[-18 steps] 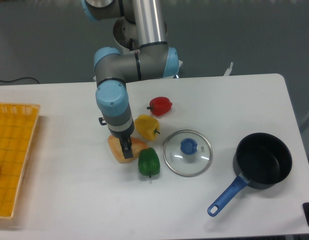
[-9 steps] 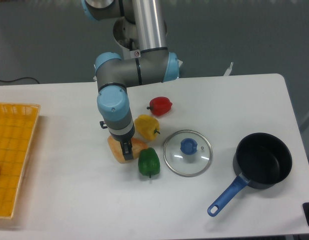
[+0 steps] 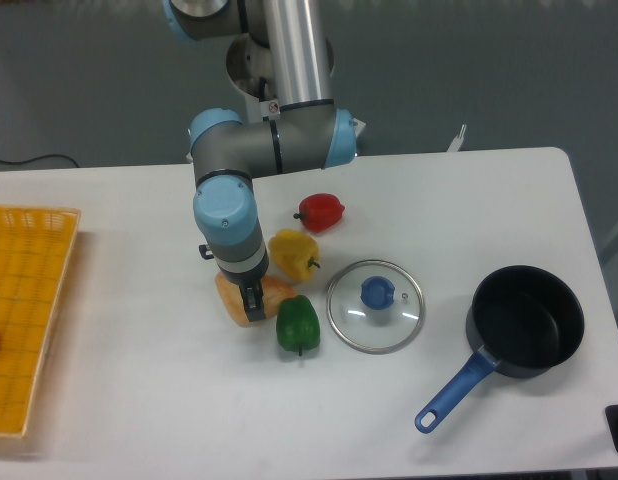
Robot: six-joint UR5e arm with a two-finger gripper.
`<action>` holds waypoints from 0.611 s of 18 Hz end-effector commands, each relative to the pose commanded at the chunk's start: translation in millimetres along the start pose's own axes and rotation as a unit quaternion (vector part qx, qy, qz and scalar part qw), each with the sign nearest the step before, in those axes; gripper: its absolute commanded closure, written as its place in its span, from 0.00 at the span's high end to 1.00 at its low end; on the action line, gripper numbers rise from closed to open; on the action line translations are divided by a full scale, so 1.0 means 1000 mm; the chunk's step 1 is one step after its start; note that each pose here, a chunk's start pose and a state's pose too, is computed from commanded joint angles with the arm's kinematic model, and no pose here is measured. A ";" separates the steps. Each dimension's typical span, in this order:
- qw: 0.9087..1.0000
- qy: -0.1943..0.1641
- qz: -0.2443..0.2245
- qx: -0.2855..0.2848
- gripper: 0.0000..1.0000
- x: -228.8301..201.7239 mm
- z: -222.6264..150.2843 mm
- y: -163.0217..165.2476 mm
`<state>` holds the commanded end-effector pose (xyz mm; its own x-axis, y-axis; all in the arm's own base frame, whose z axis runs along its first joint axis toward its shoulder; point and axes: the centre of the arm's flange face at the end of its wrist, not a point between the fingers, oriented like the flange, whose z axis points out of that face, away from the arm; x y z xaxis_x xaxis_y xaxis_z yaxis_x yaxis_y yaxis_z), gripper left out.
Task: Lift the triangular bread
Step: 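Close the gripper on the edge of the triangular bread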
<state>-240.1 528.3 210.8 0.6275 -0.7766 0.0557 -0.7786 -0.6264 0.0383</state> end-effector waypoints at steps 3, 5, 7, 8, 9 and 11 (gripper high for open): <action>1.000 0.000 -0.003 -0.016 0.57 0.001 0.004 -0.002; 1.000 -0.003 -0.004 -0.017 0.42 0.000 0.004 -0.002; 1.000 -0.004 -0.009 -0.017 0.24 0.000 0.004 -0.002; 1.000 -0.004 -0.009 -0.017 0.15 0.000 0.004 -0.002; 1.000 -0.003 -0.011 -0.017 0.04 0.000 0.004 -0.002; 1.000 -0.004 -0.011 -0.016 0.00 0.001 0.004 -0.002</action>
<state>-238.1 528.9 207.2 0.6442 -0.7634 0.0465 -0.7644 -0.6407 0.0717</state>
